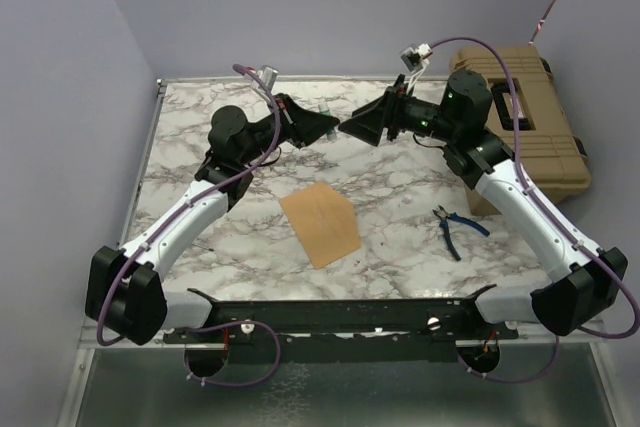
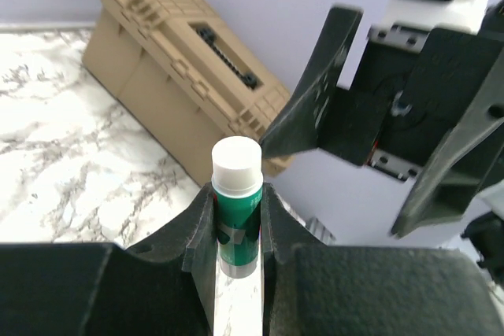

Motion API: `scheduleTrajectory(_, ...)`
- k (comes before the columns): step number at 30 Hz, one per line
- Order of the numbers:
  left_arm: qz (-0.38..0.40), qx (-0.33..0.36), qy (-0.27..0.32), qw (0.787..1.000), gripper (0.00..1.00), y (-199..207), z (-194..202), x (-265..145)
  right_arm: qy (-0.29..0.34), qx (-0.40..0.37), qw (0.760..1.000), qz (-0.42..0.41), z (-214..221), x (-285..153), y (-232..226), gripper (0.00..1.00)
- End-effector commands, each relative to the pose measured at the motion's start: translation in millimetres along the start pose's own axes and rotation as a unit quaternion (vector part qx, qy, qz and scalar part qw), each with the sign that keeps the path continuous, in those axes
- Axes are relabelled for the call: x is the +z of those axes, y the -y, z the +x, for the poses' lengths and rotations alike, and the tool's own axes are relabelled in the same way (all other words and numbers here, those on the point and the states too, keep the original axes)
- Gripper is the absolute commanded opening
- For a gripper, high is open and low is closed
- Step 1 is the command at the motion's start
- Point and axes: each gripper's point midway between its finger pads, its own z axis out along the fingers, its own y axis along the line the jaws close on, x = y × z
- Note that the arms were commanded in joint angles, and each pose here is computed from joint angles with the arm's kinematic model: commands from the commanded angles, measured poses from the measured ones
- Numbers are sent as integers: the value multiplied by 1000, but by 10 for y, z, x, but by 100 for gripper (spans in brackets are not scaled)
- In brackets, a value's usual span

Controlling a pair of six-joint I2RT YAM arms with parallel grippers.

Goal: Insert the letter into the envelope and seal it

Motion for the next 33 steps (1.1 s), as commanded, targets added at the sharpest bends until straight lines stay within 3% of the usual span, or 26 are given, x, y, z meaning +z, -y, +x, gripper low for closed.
scheduleTrajectory(1,-31,4,85,996,0,106,-445,-39,-13,-2,1000,16,70,79,17,78)
scheduleTrajectory(22,25,-50,147,988,0,543,-759,-173,7,65,993,-94,-158,351,-414,45)
scheduleTrajectory(28,33,-58,162,985,0,580,-819,-187,10,126,982,-137,-207,399,-523,16)
scheduleTrajectory(33,66,-73,190,977,0,706,-964,-189,29,190,963,-188,-358,329,-737,2)
